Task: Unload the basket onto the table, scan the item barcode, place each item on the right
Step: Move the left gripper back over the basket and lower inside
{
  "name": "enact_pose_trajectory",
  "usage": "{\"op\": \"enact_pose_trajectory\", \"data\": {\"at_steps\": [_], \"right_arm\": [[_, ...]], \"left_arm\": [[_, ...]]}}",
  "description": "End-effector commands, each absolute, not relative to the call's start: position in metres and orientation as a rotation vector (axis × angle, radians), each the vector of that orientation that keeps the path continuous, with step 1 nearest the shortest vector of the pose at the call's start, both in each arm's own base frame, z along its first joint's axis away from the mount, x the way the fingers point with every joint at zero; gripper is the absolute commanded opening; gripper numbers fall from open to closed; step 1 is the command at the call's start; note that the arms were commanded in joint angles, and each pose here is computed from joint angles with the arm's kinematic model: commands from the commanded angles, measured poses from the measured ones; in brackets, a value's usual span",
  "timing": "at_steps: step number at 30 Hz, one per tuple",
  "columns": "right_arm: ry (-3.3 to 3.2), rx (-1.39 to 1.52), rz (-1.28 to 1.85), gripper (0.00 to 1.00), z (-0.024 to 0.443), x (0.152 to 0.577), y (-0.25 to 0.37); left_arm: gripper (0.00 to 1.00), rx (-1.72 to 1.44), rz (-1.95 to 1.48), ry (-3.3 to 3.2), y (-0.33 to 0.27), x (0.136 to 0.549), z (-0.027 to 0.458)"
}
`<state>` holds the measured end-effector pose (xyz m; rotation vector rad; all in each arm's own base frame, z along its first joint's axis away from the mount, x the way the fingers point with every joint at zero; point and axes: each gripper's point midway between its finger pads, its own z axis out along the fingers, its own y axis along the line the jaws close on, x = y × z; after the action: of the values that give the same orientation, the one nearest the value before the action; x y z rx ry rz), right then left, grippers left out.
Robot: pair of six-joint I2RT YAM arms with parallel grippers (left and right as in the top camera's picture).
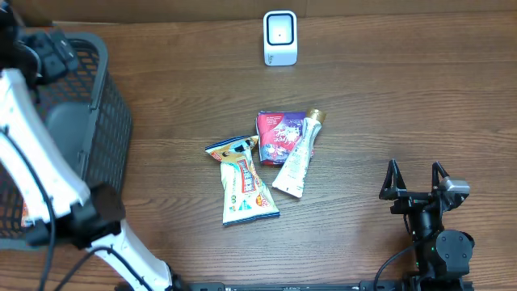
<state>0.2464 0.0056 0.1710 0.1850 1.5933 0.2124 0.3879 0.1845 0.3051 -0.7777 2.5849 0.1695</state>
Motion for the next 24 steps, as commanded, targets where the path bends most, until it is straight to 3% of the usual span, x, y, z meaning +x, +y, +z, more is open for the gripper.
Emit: {"op": "enact_pose_trajectory", "data": {"at_steps": [1, 10, 24], "right_arm": [[1.587, 0.186, 0.211, 1.0, 0.17, 0.246, 0.005], [1.587, 0.186, 0.211, 1.0, 0.17, 0.246, 0.005], [1.587, 0.185, 0.211, 1.0, 0.17, 0.246, 0.005]], "left_arm": [[1.0, -0.798, 0.37, 2.745, 0.208, 0.377, 0.261], [0.97, -0.986, 0.396, 2.698, 0.236, 0.365, 0.248], [0.91, -0.965, 0.557, 2.218, 0.297, 0.427, 0.311]]}}
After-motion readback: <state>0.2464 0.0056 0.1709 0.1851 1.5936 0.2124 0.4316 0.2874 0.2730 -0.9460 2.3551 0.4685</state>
